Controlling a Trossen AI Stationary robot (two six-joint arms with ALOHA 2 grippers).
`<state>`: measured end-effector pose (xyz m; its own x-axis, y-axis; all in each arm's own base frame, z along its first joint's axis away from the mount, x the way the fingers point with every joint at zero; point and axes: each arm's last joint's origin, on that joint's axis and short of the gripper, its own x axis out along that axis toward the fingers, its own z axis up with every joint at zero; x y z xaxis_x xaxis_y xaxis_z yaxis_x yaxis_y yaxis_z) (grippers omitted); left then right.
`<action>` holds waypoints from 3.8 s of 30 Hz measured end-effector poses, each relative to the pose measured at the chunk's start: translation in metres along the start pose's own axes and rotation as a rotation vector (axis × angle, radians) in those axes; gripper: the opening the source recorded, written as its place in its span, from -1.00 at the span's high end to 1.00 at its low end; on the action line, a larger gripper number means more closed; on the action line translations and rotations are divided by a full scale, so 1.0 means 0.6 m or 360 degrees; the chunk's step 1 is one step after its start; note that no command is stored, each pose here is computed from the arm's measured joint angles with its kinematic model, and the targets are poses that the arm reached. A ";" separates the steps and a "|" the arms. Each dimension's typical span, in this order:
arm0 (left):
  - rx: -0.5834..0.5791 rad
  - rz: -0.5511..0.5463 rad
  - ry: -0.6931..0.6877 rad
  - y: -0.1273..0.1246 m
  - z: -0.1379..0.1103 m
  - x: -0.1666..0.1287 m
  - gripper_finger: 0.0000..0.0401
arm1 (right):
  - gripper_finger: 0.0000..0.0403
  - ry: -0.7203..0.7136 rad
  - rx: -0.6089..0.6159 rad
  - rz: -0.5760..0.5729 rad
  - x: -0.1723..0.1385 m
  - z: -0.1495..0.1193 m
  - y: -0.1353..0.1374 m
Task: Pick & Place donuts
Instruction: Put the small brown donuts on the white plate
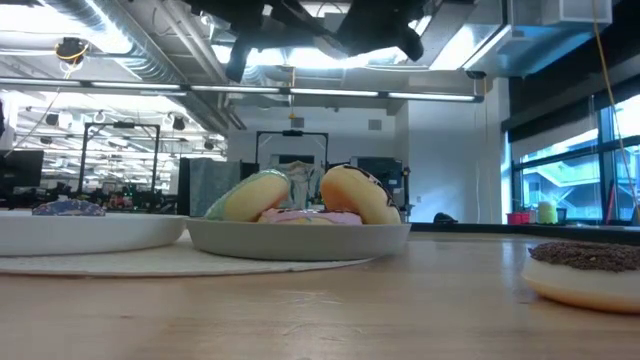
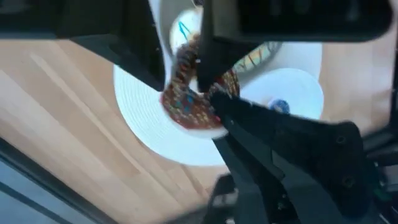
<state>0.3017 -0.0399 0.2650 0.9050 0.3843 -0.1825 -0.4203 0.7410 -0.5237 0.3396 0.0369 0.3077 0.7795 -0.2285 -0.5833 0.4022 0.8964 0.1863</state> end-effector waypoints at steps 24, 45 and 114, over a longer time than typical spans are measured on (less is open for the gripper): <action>-0.0072 0.0234 0.1553 0.046 -0.077 -0.108 0.91 | 0.02 0.0336 -0.0024 -0.0274 -0.146 0.018 -0.058; 0.0441 0.0438 0.1912 0.043 -0.126 -0.202 0.91 | 0.02 0.0414 -0.0092 -0.0314 -0.110 0.008 -0.049; 0.0311 0.0405 0.1870 0.079 -0.180 -0.205 0.48 | 0.02 0.0417 -0.0178 -0.0302 -0.110 0.009 -0.049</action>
<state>0.1776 -0.1112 0.1726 0.2613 -0.1267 -0.9569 -0.5058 0.8264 -0.2475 0.2790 0.0234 0.3449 0.5400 -0.3032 -0.7852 0.4620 0.8865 -0.0246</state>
